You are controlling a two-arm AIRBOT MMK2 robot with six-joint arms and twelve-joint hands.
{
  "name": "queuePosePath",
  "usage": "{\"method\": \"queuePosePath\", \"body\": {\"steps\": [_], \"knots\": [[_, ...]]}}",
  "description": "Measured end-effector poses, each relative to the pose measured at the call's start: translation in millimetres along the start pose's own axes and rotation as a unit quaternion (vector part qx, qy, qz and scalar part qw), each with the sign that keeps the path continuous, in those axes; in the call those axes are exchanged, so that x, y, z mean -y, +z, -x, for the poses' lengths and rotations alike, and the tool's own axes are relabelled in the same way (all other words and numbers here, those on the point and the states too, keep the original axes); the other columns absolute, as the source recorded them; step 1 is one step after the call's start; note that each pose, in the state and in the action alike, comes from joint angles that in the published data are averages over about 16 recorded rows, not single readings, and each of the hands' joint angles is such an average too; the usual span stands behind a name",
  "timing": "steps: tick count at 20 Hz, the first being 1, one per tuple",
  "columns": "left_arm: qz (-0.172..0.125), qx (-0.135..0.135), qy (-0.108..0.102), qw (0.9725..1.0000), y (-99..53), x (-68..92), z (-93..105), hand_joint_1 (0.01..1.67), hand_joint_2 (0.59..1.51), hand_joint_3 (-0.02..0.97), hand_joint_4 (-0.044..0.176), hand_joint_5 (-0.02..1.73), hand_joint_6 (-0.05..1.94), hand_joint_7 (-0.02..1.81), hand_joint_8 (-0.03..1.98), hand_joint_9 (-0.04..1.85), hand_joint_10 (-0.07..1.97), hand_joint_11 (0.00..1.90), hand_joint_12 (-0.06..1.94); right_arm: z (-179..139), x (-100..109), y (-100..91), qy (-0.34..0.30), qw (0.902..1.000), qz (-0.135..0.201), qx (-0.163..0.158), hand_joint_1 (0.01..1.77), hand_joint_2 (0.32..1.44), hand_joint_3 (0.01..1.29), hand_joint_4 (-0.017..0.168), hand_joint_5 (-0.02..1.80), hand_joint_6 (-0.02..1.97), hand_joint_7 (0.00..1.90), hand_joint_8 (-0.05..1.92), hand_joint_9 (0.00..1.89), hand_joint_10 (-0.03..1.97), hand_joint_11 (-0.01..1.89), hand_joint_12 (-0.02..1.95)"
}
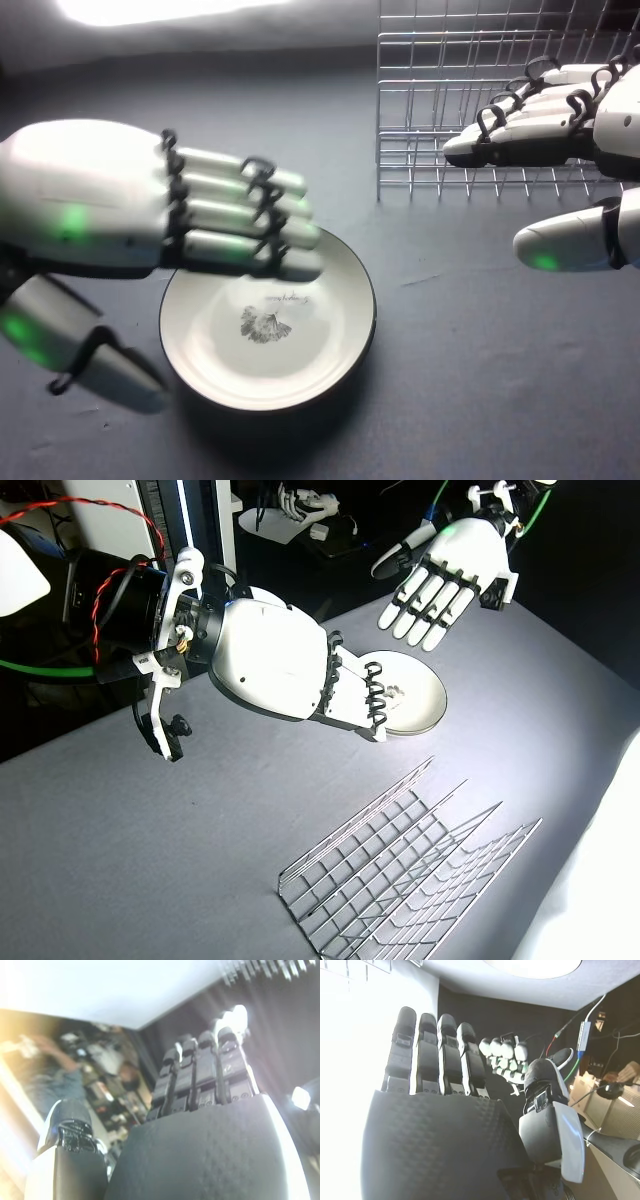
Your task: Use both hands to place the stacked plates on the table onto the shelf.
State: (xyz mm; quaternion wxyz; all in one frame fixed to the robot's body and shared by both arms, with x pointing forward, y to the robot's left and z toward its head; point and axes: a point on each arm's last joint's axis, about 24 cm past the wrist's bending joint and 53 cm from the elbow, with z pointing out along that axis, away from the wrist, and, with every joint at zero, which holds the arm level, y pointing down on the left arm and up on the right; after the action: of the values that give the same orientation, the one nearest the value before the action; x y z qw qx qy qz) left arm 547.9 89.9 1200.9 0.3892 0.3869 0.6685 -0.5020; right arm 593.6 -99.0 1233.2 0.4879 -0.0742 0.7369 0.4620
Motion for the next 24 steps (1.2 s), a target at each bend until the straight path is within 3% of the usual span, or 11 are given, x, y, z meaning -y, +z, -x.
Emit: {"method": "queuePosePath", "body": {"steps": [5, 12, 24], "knots": [[-0.023, -0.046, 0.001, 0.9987, -7.3, -3.9, -22.5, 0.02, 1.137, 0.03, -0.001, 0.02, 0.02, 0.02, 0.0, 0.01, 0.01, 0.01, -0.01, -1, 0, -0.1, -0.001, 1.0, 0.001, -0.001, 0.03, 1.27, 0.01, -0.003, 0.22, 0.01, 0.23, 0.01, 0.19, 0.01, 0.01, 0.52], [-0.041, -0.104, 0.015, 0.9937, -11.1, -13.9, -56.5, 0.02, 1.151, 0.03, -0.003, 0.03, 0.02, 0.02, 0.0, 0.02, 0.01, 0.01, -0.01, -2, -1, -0.2, -0.004, 1.0, 0.002, -0.002, 0.03, 1.27, 0.01, -0.003, 0.22, 0.01, 0.23, 0.01, 0.19, 0.01, 0.01, 0.53], [0.014, -0.153, 0.029, 0.9877, -15.0, -64.2, -89.4, 0.02, 1.167, 0.025, -0.002, 0.02, 0.02, 0.02, 0.0, 0.02, 0.01, 0.02, 0.01, -2, -3, -0.3, -0.008, 0.9999, 0.007, -0.003, 0.04, 1.27, 0.01, -0.003, 0.23, 0.01, 0.24, 0.01, 0.2, 0.01, 0.01, 0.55]]}}
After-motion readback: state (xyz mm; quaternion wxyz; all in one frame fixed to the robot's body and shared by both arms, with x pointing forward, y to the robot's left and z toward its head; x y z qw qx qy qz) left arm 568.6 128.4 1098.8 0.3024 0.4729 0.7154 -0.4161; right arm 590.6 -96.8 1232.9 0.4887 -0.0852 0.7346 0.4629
